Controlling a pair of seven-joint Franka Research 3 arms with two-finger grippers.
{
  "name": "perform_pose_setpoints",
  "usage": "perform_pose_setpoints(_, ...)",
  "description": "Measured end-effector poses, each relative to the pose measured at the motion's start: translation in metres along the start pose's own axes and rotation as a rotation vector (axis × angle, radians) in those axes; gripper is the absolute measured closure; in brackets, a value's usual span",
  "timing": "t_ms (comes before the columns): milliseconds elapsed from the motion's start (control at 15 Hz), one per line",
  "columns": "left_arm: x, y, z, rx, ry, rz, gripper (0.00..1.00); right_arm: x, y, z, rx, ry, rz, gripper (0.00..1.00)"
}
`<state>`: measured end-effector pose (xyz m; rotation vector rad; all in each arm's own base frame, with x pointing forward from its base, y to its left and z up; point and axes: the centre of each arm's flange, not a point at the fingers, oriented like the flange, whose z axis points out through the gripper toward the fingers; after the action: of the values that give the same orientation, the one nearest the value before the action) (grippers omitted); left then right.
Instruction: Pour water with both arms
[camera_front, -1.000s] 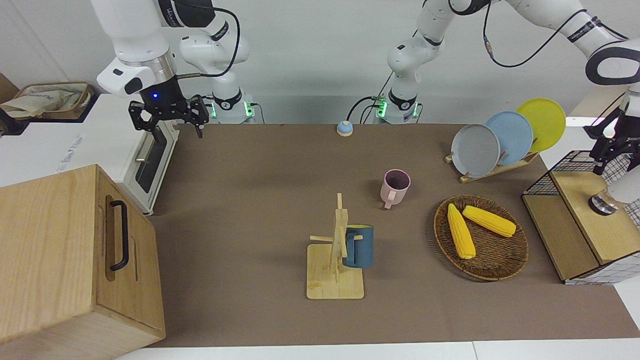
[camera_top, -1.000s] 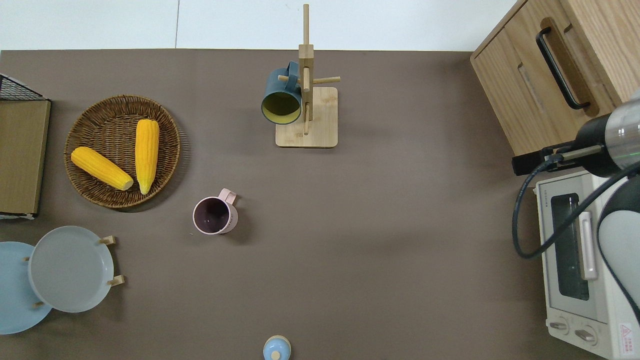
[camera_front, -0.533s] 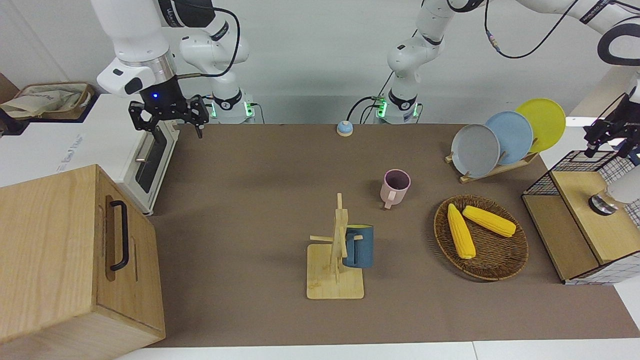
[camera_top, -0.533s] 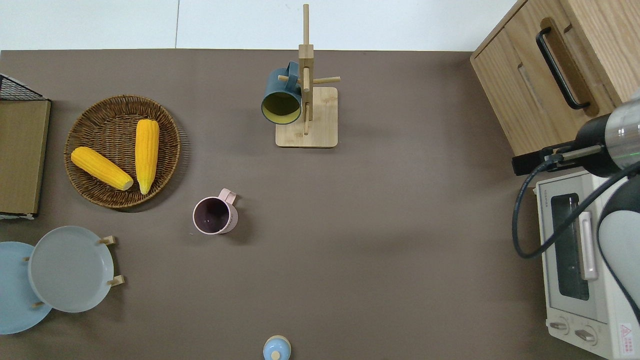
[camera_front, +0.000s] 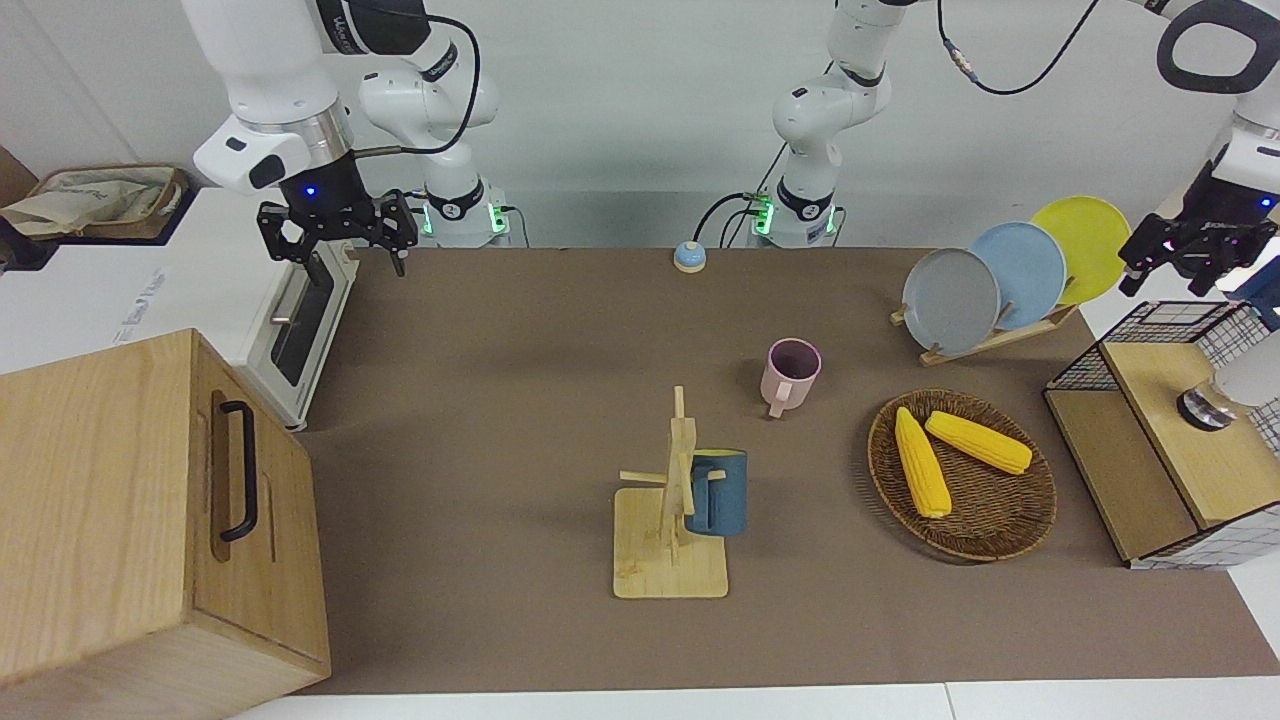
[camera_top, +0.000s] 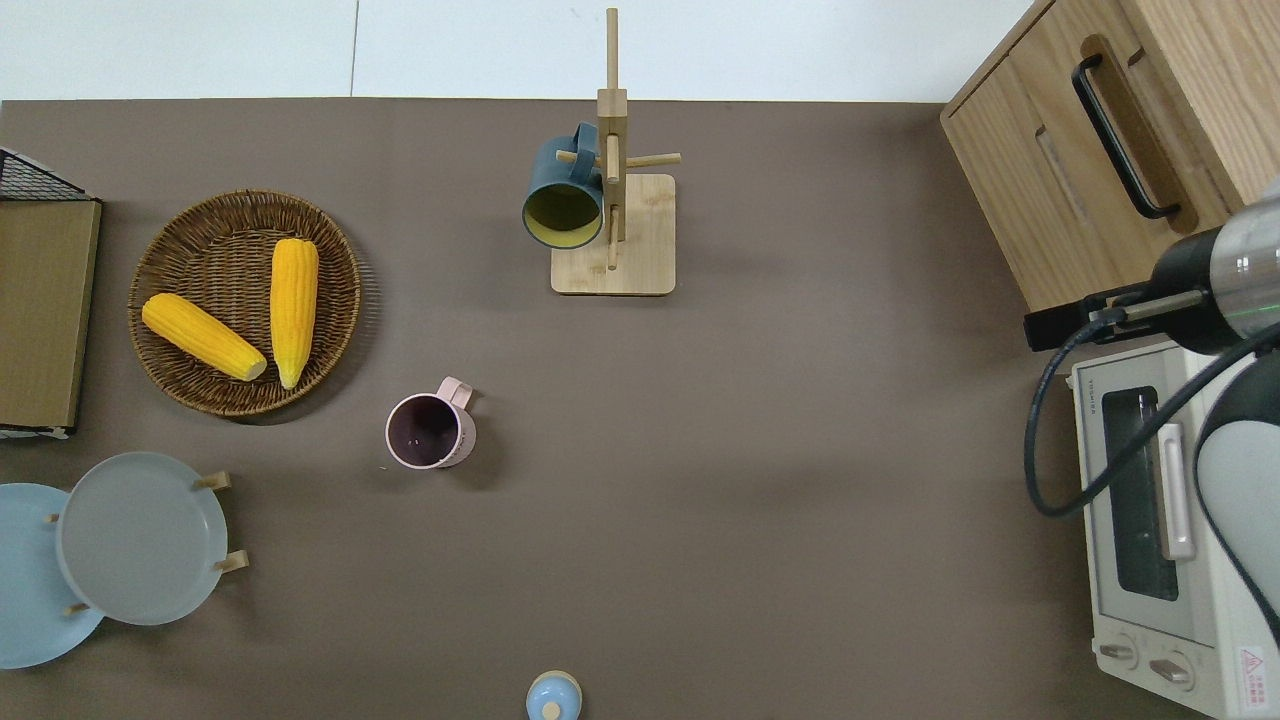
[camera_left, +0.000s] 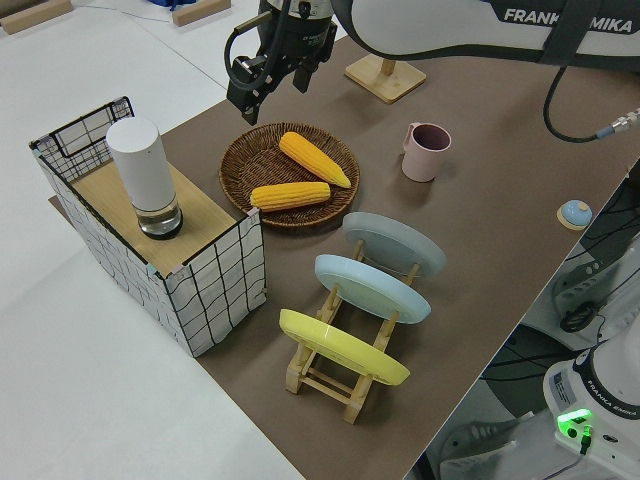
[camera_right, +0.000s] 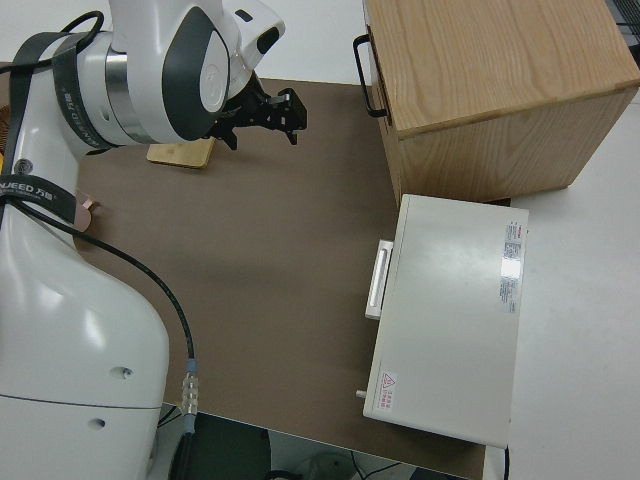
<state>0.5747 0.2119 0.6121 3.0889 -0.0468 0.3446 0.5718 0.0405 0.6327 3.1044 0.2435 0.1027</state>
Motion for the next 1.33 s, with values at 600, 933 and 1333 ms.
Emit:
perform_pose_setpoints(600, 0.021, 0.131, 0.004, -0.021, -0.087, 0.019, 0.0, 0.0, 0.0, 0.0, 0.0, 0.0, 0.0, 0.01)
perform_pose_setpoints(933, 0.027, 0.211, 0.009, 0.039, -0.114, 0.037, 0.0, 0.0, 0.0, 0.0, 0.0, 0.0, 0.0, 0.01)
perform_pose_setpoints(1333, 0.022, 0.247, 0.01, 0.031, -0.143, 0.032, 0.0, 0.0, 0.0, 0.0, 0.0, 0.0, 0.0, 0.01)
